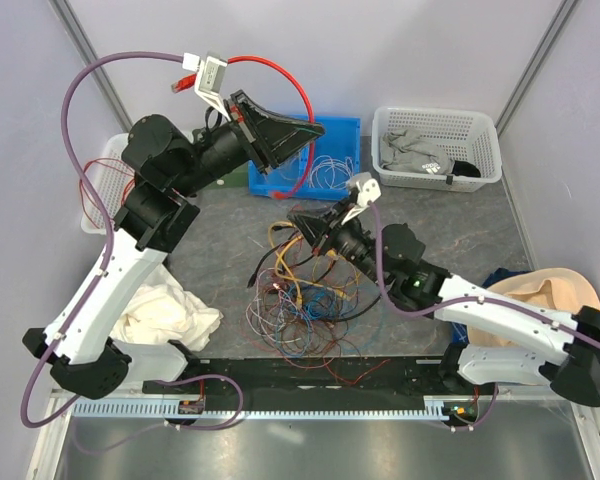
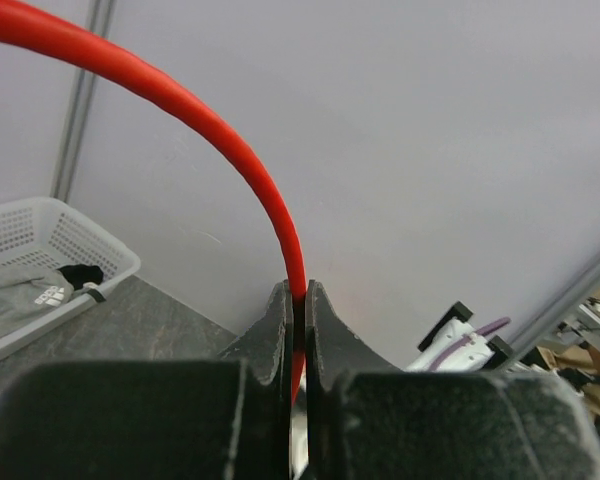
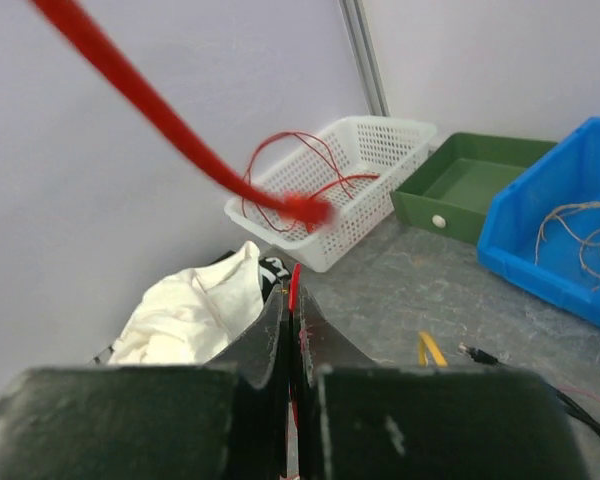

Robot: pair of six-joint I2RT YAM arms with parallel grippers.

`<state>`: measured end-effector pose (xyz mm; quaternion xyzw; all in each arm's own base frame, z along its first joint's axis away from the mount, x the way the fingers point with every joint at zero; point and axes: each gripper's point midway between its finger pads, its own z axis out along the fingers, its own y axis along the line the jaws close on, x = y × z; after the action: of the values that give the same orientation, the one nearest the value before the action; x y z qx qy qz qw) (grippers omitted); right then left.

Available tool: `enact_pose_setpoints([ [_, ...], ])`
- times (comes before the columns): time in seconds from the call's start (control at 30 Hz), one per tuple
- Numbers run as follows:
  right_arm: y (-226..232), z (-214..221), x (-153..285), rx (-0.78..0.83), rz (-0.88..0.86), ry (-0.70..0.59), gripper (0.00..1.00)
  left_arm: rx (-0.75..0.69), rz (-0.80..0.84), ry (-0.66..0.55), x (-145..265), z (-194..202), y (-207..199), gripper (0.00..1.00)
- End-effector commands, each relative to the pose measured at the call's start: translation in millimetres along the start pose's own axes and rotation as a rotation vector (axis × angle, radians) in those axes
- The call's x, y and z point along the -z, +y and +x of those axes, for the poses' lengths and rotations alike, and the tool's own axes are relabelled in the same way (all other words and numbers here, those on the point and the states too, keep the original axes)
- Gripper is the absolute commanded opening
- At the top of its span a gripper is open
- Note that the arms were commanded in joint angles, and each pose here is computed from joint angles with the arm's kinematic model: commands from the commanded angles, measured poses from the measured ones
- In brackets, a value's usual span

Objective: Untangle the cables

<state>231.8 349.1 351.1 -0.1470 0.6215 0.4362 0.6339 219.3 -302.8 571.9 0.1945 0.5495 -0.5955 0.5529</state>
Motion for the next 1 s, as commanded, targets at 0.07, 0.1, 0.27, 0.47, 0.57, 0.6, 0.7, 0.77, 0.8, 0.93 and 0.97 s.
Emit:
enact_pose_setpoints([
  [0.07,51,-111,16,-0.011,-0.123,-0.103,0.05,-0.081,-0.130,-0.025,5,3,36,0.02],
  [0.1,50,-105,18,-0.004,-0.114,-0.057,0.06,-0.081,-0.146,-0.019,4,6,44,0.02],
  [0.27,43,-128,42,0.006,-0.070,-0.083,0.00,-0.097,-0.221,-0.027,7,2,72,0.02],
  [0.47,-5,-83,74,0.052,0.095,0.008,0.00,-0.187,-0.318,-0.164,24,-67,85,0.02],
  [0.57,-36,-38,86,0.047,0.201,0.064,0.00,-0.264,-0.348,-0.228,29,-102,81,0.02],
  [0.6,-42,-27,89,0.046,0.217,0.078,0.00,-0.281,-0.361,-0.239,31,-109,80,0.02],
  [0.7,-60,17,90,0.022,0.267,0.145,0.00,-0.317,-0.436,-0.268,40,-120,88,0.02],
  [0.77,-65,40,91,0.002,0.278,0.184,0.00,-0.323,-0.537,-0.270,51,-116,109,0.02],
  [0.8,-66,50,89,-0.002,0.277,0.205,0.00,-0.320,-0.587,-0.263,57,-112,122,0.02],
  [0.93,-65,79,86,-0.020,0.248,0.267,0.00,-0.292,-0.938,-0.269,115,-93,211,0.02],
  [0.97,-62,82,85,-0.025,0.230,0.277,0.00,-0.282,-0.999,-0.286,129,-92,225,0.02],
])
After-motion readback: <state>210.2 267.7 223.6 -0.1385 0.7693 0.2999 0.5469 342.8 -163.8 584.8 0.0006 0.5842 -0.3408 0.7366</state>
